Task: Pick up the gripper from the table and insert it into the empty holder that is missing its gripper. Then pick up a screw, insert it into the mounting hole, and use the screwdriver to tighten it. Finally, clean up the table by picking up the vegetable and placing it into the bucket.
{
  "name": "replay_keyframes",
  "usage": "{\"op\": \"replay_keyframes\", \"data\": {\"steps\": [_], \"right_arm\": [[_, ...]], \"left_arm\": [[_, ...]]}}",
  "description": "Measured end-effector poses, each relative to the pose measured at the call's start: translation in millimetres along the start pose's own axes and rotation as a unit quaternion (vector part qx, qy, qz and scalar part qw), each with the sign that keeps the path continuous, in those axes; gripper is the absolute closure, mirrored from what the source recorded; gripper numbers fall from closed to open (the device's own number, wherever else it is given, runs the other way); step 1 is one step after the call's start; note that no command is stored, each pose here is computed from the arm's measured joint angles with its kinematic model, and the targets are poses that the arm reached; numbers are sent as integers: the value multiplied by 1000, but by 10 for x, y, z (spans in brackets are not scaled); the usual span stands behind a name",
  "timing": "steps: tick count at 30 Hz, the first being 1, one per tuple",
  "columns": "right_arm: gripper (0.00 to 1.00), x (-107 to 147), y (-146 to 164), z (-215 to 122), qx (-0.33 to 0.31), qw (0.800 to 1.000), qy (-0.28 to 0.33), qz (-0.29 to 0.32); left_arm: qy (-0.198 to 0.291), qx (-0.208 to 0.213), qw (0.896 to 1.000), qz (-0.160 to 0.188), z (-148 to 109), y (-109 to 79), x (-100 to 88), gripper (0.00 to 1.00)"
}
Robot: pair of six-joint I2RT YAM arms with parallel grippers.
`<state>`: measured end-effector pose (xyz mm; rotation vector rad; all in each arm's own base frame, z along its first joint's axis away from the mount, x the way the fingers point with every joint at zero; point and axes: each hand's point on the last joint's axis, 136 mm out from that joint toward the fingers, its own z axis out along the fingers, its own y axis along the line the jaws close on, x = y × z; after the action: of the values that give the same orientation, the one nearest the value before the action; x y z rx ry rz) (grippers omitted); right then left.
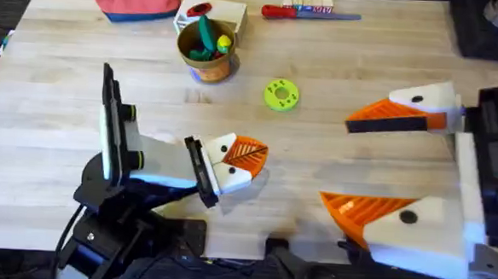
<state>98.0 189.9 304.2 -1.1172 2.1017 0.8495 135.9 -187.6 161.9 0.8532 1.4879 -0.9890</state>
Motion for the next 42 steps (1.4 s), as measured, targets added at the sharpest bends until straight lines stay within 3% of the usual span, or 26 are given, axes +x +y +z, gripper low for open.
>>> {"op": "replay_keyframes", "data": {"steps": [9,13,18,23,27,36,39,42], "right_arm": [[7,2,-57,6,15,1000,2,2],[7,33,-320,69,73,996,21,48],[7,117,-927,244,167,975,72,125],[7,291,-1656,335,252,937,119,210],[7,540,-2186,183,306,897,138,287],[7,1141,-3290,-755,435,802,85,400],[7,1410,-3488,-1030,461,771,79,431],[7,1691,-3537,-1215,468,758,101,444]], "left_arm": [[0,0,1000,0,0,-1,0,994],[0,0,1000,0,0,0,1,994],[0,0,1000,0,0,0,0,994],[0,0,1000,0,0,0,0,994],[0,0,1000,0,0,0,0,994],[0,0,1000,0,0,1,1,994],[0,0,1000,0,0,1,0,994],[0,0,1000,0,0,1,0,994]]}}
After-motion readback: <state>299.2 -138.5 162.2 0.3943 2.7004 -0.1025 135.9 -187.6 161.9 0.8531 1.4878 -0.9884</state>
